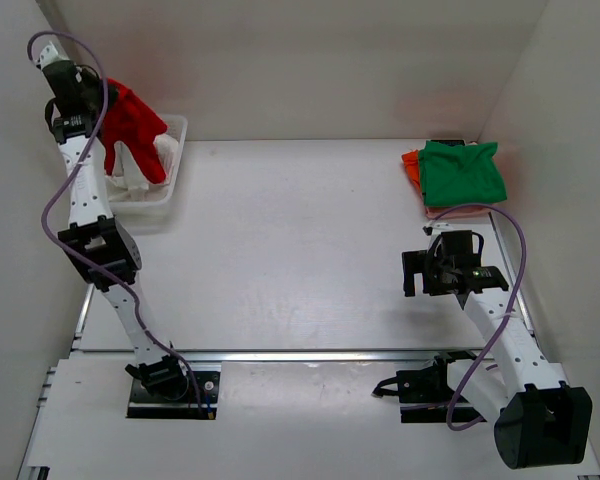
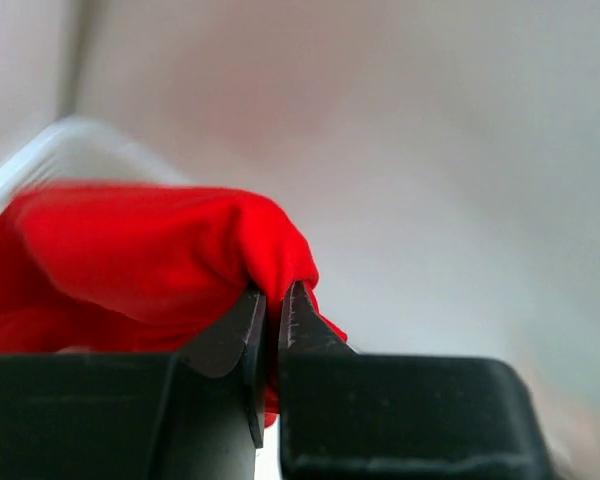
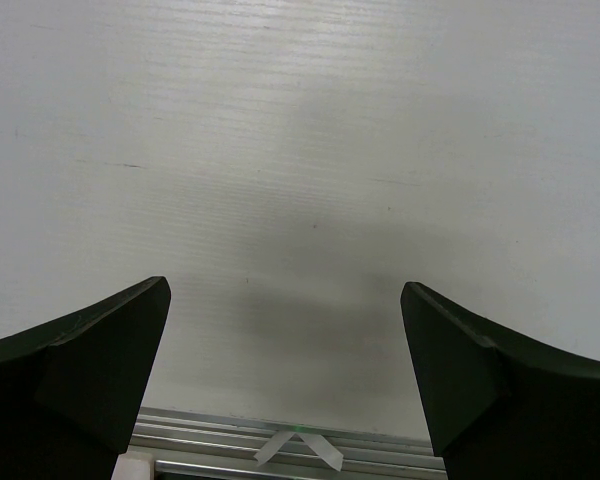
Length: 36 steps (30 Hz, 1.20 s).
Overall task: Fold and stack the t-shirts
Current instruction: Grab crumpled tshirt from bin with the left arm, then move the tshirt to the center of the board, then flatten out the tshirt
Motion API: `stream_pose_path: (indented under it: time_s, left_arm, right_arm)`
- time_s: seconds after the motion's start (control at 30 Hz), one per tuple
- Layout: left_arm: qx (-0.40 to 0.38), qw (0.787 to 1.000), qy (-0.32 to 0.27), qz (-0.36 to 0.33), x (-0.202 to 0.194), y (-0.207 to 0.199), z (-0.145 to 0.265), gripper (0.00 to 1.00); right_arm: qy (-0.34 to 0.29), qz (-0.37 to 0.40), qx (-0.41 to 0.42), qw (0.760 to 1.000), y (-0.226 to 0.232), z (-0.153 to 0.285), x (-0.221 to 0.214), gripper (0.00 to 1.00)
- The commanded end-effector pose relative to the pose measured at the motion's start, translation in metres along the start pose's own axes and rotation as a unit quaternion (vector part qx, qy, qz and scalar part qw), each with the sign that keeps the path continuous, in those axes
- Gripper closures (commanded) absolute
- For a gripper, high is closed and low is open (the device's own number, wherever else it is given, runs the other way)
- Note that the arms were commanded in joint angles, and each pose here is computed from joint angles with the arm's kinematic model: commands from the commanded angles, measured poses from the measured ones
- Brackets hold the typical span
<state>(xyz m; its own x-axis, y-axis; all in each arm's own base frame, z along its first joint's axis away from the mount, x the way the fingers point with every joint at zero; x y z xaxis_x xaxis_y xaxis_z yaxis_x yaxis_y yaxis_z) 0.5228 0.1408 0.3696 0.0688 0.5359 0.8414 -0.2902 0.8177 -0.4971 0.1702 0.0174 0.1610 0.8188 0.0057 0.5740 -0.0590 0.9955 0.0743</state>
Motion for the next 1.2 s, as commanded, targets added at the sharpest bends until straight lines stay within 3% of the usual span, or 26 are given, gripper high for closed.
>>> stream_pose_path:
  time_s: [0.0,0.13,0.23,0.37,0.4,0.47,0.57,0.67,0.7,0.77,0.8,0.83,0.87,0.9,0.97,1.03,1.1,1.17]
  left_arm:
    - [-0.216,0.956,-0.185,-0.076,0.095,-0.128,0.126,1.00]
    - [-0.264,0.923,-0.256,-0.110,0.119,-0.173,0.191,1.00]
    - [-0.341,0.911,-0.223,-0.068,0.120,-0.180,0.216,1.00]
    - [-0.460,0.881,-0.106,-0.036,0.077,-0.192,0.237,1.00]
    - [-0.481,0.870,-0.102,-0.042,0.074,-0.198,0.258,1.00]
    - [-0.493,0.868,-0.044,-0.032,0.044,-0.199,0.269,1.00]
    - [-0.433,0.893,0.119,0.024,-0.031,-0.167,0.253,1.00]
    - [-0.348,0.883,0.293,0.118,-0.140,-0.102,0.226,0.63]
    - [-0.322,0.860,0.363,0.158,-0.179,-0.076,0.227,0.53]
    - [-0.314,0.870,0.340,0.171,-0.195,-0.054,0.233,0.39]
    - [-0.312,0.883,0.317,0.148,-0.193,-0.050,0.242,0.36]
    - [-0.271,0.911,0.294,0.104,-0.187,-0.049,0.242,0.31]
    - [-0.233,0.912,0.327,0.080,-0.194,-0.054,0.257,0.28]
    - [-0.198,0.939,0.283,0.015,-0.178,-0.060,0.252,0.25]
    - [-0.167,0.932,0.305,-0.100,-0.193,-0.087,0.270,0.28]
    - [-0.165,0.912,0.345,-0.146,-0.220,-0.091,0.288,0.29]
    - [-0.158,0.901,0.368,-0.166,-0.251,-0.085,0.299,0.43]
    - [-0.158,0.887,0.408,-0.145,-0.291,-0.064,0.312,0.49]
  right_arm:
    - [-0.016,0.002,0.002,1.000,0.001,-0.001,0.005,0.02]
    - [-0.019,0.006,0.003,1.000,0.001,0.000,0.005,0.02]
    - [-0.018,0.007,0.004,1.000,0.002,0.000,0.004,0.02]
    - [-0.022,-0.001,-0.003,1.000,-0.002,0.001,0.005,0.02]
    - [-0.021,-0.002,-0.004,1.000,-0.002,0.001,0.004,0.02]
    - [-0.029,-0.002,-0.001,1.000,-0.002,0.003,0.006,0.02]
    - [-0.035,-0.002,-0.001,0.999,-0.002,0.004,0.006,0.02]
    - [-0.037,-0.005,-0.003,0.999,-0.003,0.005,0.005,0.01]
    - [-0.044,-0.003,0.000,0.999,-0.001,0.006,0.007,0.01]
    - [-0.042,-0.004,0.004,0.999,-0.001,0.004,0.005,0.01]
    - [-0.050,-0.003,0.005,0.999,0.000,0.007,0.007,0.01]
    - [-0.045,-0.008,-0.007,0.999,-0.001,0.006,0.006,0.01]
    - [-0.045,-0.007,-0.004,0.999,0.000,0.006,0.007,0.01]
    - [-0.049,-0.005,-0.002,0.999,0.001,0.007,0.008,0.01]
    - [-0.052,-0.035,0.009,0.998,0.006,0.004,0.012,0.02]
    - [-0.046,-0.060,0.033,0.997,0.012,0.001,0.010,0.14]
    - [-0.041,-0.077,0.070,0.994,0.025,-0.007,0.012,0.38]
    - [-0.025,-0.078,0.104,0.991,0.043,-0.017,0.011,0.51]
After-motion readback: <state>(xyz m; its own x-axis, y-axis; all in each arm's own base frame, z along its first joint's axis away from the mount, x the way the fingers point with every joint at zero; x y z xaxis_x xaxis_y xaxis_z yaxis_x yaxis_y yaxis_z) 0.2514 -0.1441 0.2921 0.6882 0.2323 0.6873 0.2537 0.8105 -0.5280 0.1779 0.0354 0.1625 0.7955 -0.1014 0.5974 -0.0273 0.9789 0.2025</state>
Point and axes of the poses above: each gripper's point midway between its finger pads, its own z axis back along the fingers, its own y axis along the line the jaws close on, x = y × z, the point moved 9 cm from there along z, back along the fingers, and after that the axes turned 5 degrees about -z, right-handed, at the moved point
